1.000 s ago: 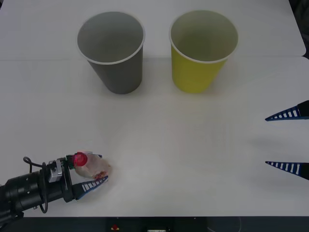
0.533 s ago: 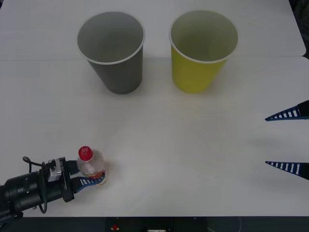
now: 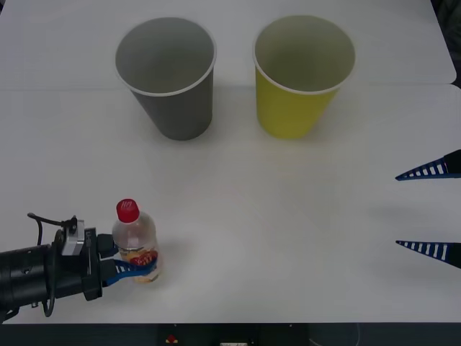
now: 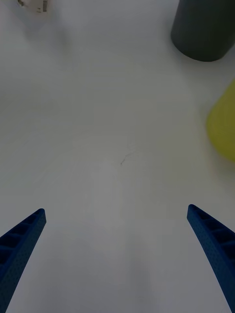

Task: Put the can into the green bin and the plastic bottle into the gray bin

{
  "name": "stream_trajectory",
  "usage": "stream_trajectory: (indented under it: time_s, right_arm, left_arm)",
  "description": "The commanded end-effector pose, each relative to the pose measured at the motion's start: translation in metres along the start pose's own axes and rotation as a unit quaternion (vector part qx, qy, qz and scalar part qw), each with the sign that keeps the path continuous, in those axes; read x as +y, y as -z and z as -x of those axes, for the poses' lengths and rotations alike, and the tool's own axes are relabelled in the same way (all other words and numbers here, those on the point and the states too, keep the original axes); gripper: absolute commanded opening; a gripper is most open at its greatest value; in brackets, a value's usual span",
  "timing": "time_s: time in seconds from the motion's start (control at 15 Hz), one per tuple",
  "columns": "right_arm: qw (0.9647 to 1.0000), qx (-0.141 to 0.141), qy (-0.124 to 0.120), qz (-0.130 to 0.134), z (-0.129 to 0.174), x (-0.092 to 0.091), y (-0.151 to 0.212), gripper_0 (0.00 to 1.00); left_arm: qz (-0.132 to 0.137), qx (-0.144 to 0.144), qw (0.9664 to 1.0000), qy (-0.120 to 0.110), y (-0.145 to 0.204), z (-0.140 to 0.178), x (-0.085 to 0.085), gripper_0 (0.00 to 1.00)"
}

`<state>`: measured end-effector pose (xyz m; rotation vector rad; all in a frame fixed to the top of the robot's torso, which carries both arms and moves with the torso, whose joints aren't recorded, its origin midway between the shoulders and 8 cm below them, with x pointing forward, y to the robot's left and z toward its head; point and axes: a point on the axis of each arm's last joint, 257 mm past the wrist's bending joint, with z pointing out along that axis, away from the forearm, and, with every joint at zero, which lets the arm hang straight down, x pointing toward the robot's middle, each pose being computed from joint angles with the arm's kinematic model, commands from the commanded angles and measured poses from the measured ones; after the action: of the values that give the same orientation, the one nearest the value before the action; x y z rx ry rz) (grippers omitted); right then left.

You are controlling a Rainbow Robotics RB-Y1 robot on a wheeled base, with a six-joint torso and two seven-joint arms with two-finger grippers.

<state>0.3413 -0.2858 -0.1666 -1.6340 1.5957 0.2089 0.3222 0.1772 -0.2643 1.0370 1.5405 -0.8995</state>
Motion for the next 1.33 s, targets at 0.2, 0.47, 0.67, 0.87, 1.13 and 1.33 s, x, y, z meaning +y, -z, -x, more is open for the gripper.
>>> stream_trajectory:
  time_s: [0.2, 0.47, 0.67, 0.87, 1.13, 1.33]
  right_arm:
    - [1.0000, 0.000, 0.000, 0.000, 0.000, 0.000, 0.000, 1.00]
    - [1.0000, 0.000, 0.000, 0.000, 0.000, 0.000, 0.000, 1.00]
    - [1.0000, 0.000, 0.000, 0.000, 0.000, 0.000, 0.000, 1.00]
    - [1.0000, 0.000, 0.000, 0.000, 0.000, 0.000, 0.000, 1.00]
    - [1.0000, 0.000, 0.000, 0.000, 0.000, 0.000, 0.000, 1.00]
    - [1.0000, 0.000, 0.000, 0.000, 0.000, 0.000, 0.000, 1.00]
  left_arm:
    - [0.021, 0.031, 0.9983, 0.044, -0.006, 0.037, 0.004, 0.00]
    - [0.078, 0.056, 0.9903, 0.100, -0.020, 0.075, 0.012, 0.00]
    - [0.109, 0.081, 0.9818, 0.133, -0.024, 0.102, 0.012, 0.00]
    - [0.143, 0.102, 0.9729, 0.151, -0.023, 0.121, 0.017, 0.00]
    - [0.165, 0.108, 0.9693, 0.147, -0.023, 0.153, 0.028, 0.00]
    - [0.188, 0.124, 0.9696, 0.095, -0.009, 0.176, 0.048, 0.00]
